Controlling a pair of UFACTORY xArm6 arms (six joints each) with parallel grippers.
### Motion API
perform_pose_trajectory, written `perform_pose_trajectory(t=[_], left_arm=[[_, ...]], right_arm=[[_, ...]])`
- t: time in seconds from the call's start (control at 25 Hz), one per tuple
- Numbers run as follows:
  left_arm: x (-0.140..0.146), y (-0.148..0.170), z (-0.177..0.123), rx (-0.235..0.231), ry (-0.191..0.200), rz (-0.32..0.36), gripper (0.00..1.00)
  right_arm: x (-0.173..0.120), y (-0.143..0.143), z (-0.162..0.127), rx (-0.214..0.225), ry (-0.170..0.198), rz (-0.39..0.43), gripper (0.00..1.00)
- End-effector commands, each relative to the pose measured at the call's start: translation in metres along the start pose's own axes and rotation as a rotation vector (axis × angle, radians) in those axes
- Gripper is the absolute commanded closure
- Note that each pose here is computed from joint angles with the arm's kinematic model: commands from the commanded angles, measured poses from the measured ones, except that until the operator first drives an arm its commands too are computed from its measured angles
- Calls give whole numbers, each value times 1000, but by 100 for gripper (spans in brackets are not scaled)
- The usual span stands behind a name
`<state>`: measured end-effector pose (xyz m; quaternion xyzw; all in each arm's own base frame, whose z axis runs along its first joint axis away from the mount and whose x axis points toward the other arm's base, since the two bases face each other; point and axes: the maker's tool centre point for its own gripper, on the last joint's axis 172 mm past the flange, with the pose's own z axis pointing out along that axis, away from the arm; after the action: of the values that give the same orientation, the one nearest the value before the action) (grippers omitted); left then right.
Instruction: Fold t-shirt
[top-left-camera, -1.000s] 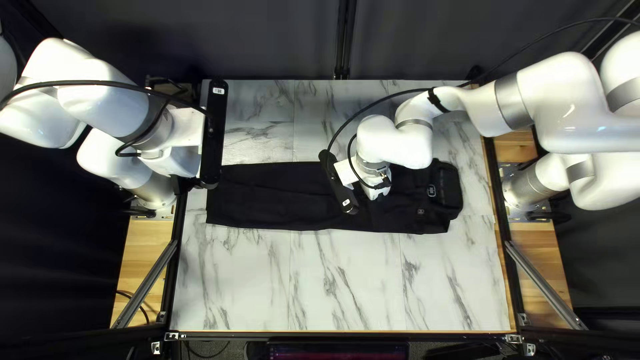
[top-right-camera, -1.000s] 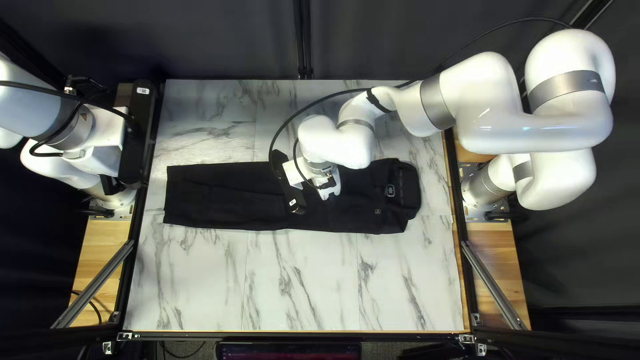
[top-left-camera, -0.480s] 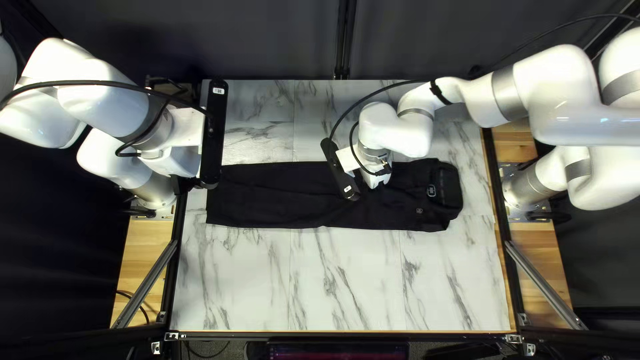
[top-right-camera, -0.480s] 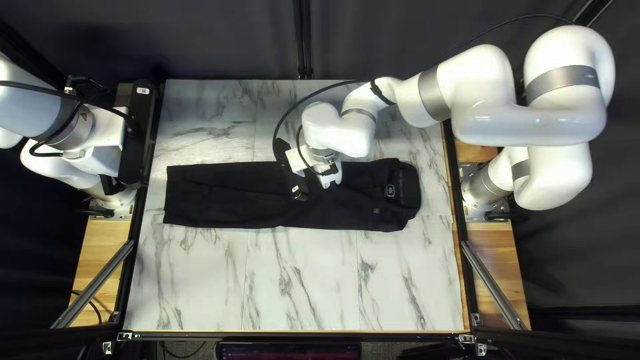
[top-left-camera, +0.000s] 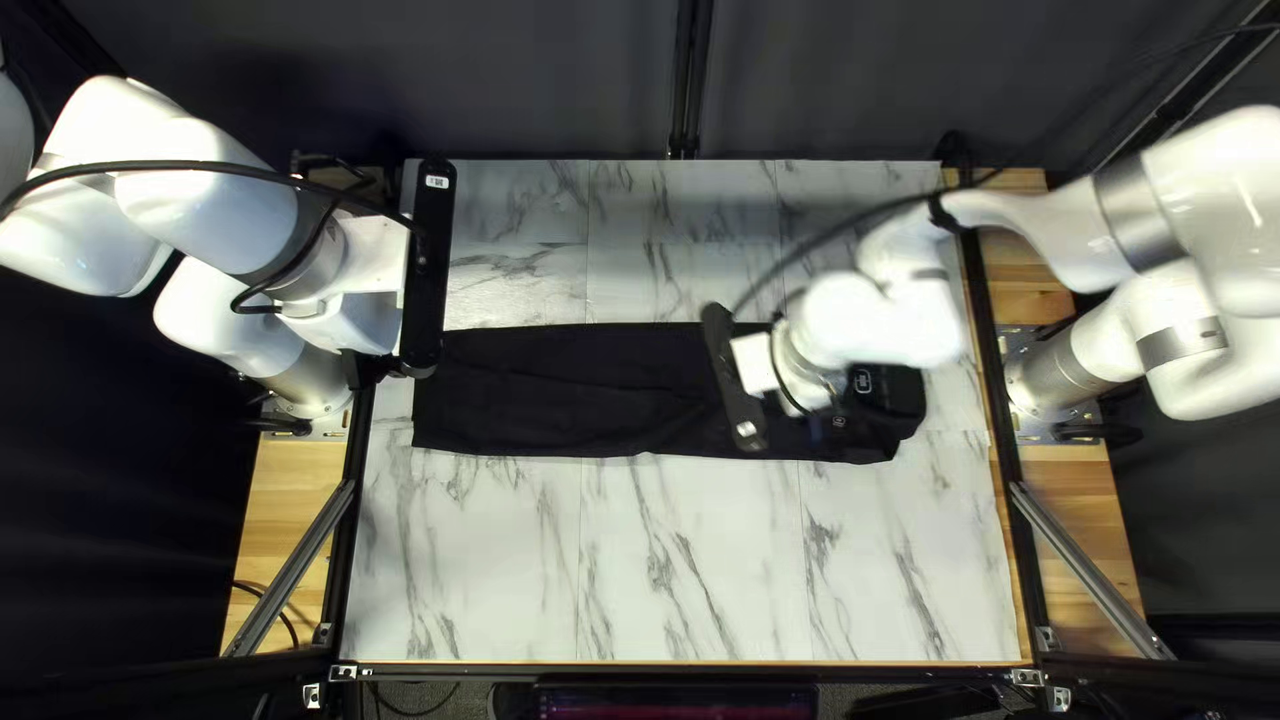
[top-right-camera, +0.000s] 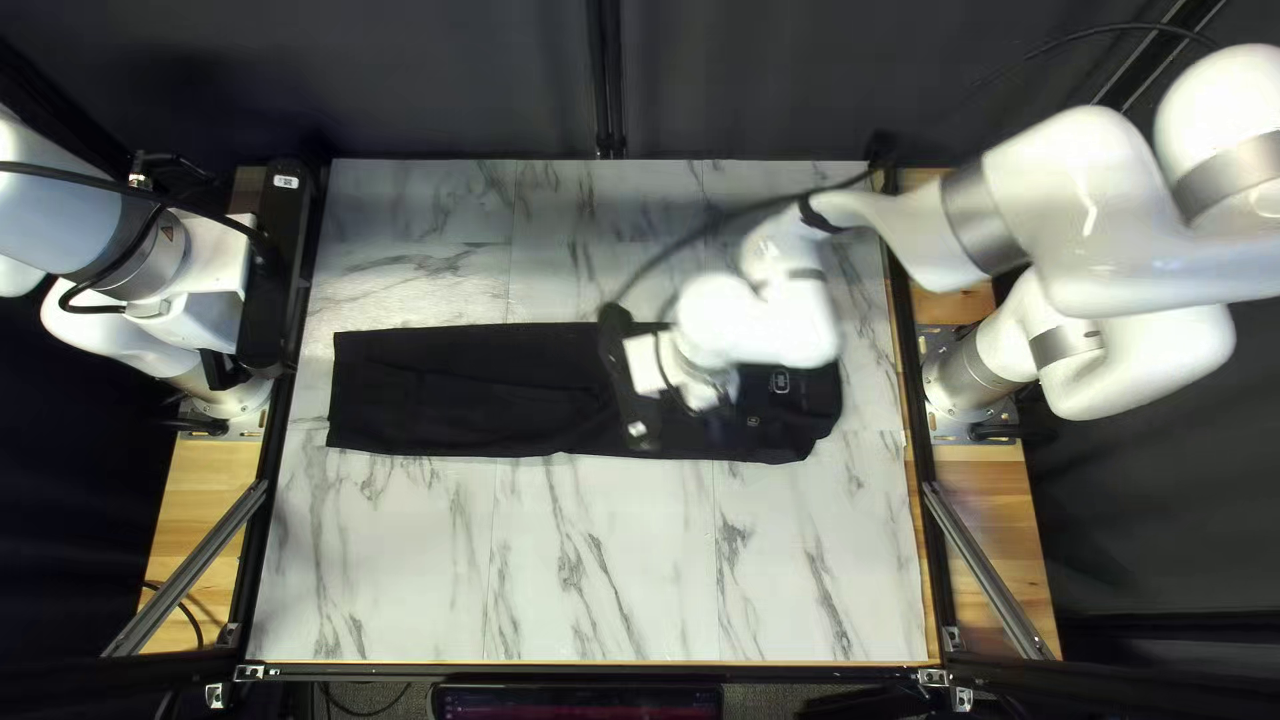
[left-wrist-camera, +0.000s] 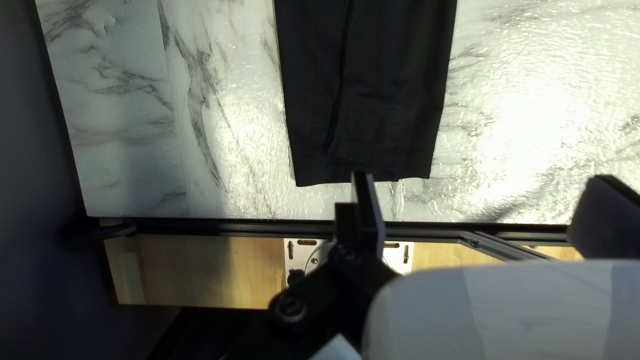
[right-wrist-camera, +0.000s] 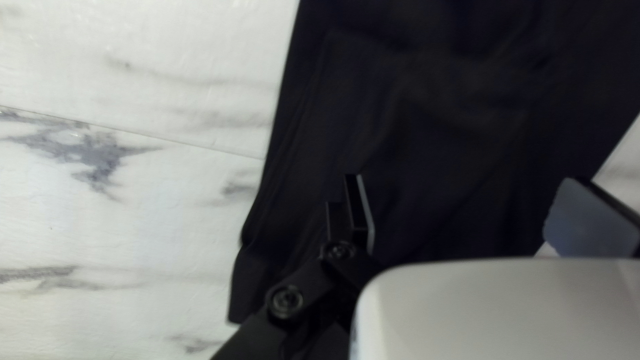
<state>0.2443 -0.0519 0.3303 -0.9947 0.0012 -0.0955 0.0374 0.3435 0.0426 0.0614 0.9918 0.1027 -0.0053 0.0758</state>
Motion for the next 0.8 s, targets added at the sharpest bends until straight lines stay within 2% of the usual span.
perform_pose_trajectory(t=[0.04, 0.28, 0.4, 0.52, 0.72, 0.8], left_arm=[[0, 0, 0, 0, 0, 0, 0], [0, 0, 0, 0, 0, 0, 0], [0, 0, 0, 0, 0, 0, 0], [0, 0, 0, 0, 0, 0, 0], [0, 0, 0, 0, 0, 0, 0], [0, 0, 0, 0, 0, 0, 0]], right_arm=[[-14, 6, 9, -49, 9, 27, 0], [-28, 26, 24, -89, -9, 56, 0], [-31, 44, 25, -99, -29, 71, 0], [-27, 51, 19, -103, -30, 77, 0], [-14, 54, -34, -116, 12, 76, 0], [-12, 59, -63, -103, 35, 75, 0]])
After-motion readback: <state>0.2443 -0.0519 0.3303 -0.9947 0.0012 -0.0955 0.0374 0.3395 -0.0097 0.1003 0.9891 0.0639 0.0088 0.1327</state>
